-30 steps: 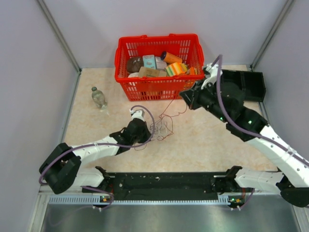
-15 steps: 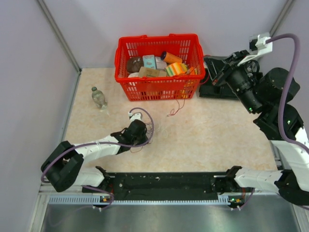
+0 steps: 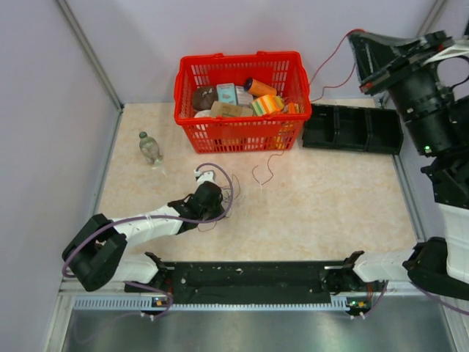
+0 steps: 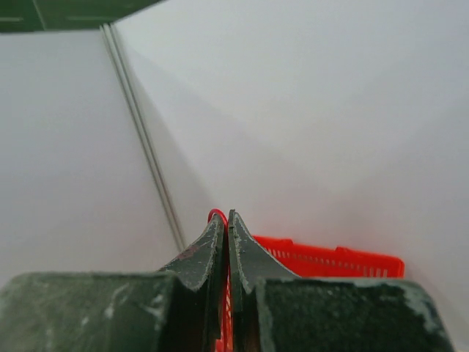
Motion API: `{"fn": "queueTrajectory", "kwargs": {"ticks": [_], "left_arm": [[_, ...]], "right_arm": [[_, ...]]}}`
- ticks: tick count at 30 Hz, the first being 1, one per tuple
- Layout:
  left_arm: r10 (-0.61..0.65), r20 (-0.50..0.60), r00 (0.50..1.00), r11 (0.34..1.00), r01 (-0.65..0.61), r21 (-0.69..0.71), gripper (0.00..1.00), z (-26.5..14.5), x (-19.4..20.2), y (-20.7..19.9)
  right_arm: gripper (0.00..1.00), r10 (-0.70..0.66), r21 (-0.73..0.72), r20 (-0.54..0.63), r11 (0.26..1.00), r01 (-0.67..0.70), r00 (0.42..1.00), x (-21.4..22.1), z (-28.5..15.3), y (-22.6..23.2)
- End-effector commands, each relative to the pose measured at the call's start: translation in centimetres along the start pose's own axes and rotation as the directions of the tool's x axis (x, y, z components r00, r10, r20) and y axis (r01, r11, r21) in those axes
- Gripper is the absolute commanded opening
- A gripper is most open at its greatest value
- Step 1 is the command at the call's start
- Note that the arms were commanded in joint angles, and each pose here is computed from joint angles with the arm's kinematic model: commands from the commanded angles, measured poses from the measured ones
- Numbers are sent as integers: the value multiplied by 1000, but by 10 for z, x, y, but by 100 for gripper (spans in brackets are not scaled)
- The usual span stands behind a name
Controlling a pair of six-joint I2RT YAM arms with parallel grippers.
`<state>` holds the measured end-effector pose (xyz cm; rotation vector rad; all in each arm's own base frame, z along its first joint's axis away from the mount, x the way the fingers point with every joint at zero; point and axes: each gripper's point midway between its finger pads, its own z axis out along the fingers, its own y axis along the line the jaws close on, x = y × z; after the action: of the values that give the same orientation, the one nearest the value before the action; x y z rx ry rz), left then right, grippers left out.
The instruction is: Untangle the cables
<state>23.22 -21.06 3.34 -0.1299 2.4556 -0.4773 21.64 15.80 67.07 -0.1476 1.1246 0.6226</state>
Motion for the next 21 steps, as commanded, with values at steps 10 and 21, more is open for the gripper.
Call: {"fn": "queueTrajectory", "kwargs": {"ticks": [10,21], "left_arm": [[3,48,999,999,-6,52,0,-4,-11,-9],[-3,53,999,999,1,49,0,-5,-13,-8]], "right_arm": [[0,-8,2,158,1000,7,987,-57,-3,-1],[0,7,-40,348,999,8,938,-124,-29,1]]}}
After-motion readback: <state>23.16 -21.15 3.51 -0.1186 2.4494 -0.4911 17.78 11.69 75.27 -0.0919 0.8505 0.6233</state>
